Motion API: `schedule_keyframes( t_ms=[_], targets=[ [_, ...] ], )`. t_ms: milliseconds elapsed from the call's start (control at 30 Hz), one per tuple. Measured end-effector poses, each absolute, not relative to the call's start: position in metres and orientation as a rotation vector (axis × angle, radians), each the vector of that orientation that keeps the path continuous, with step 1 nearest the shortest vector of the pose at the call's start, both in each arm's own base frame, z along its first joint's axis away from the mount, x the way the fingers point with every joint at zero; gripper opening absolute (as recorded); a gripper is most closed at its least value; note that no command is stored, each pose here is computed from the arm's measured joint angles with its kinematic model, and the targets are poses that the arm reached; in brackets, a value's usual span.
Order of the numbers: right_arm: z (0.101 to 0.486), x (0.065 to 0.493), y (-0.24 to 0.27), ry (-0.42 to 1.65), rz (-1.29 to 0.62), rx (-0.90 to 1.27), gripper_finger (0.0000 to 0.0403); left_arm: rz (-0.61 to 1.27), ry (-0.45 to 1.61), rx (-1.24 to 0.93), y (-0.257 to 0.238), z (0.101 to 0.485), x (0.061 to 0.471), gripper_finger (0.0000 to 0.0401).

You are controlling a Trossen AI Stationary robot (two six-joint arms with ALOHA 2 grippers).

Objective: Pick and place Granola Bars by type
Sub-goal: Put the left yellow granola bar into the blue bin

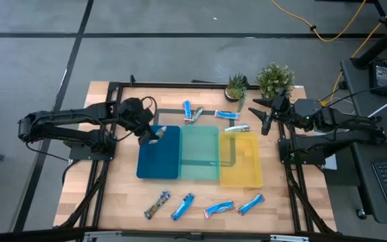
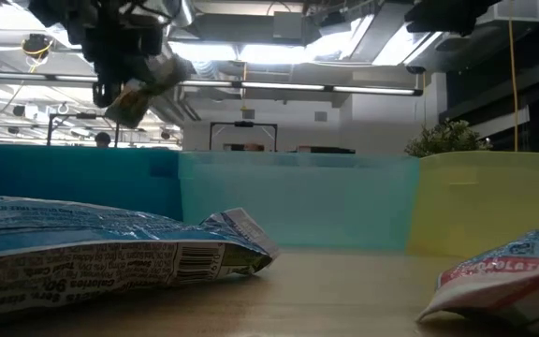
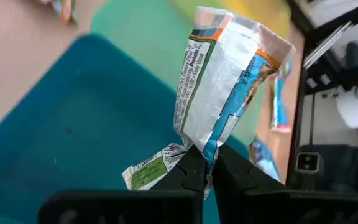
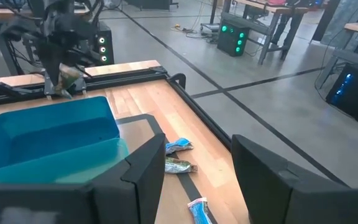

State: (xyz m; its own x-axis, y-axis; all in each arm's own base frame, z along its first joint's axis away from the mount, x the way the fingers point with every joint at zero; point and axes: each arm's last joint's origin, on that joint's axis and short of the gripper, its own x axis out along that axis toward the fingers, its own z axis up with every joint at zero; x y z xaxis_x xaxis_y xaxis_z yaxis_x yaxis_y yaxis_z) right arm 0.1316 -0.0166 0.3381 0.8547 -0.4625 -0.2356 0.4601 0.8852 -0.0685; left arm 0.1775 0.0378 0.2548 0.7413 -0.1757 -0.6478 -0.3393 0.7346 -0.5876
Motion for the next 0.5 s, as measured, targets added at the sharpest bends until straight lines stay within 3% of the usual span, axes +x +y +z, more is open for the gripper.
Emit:
schedule_keyframes(
  t_ms=[500],
  targets=[
    [0.337,0.133,-0.017,0.259,-0.485,-0.013,0.0186,0.387,1.103,-0.710,0.041,0.191,0.213,0.0008]
  ],
)
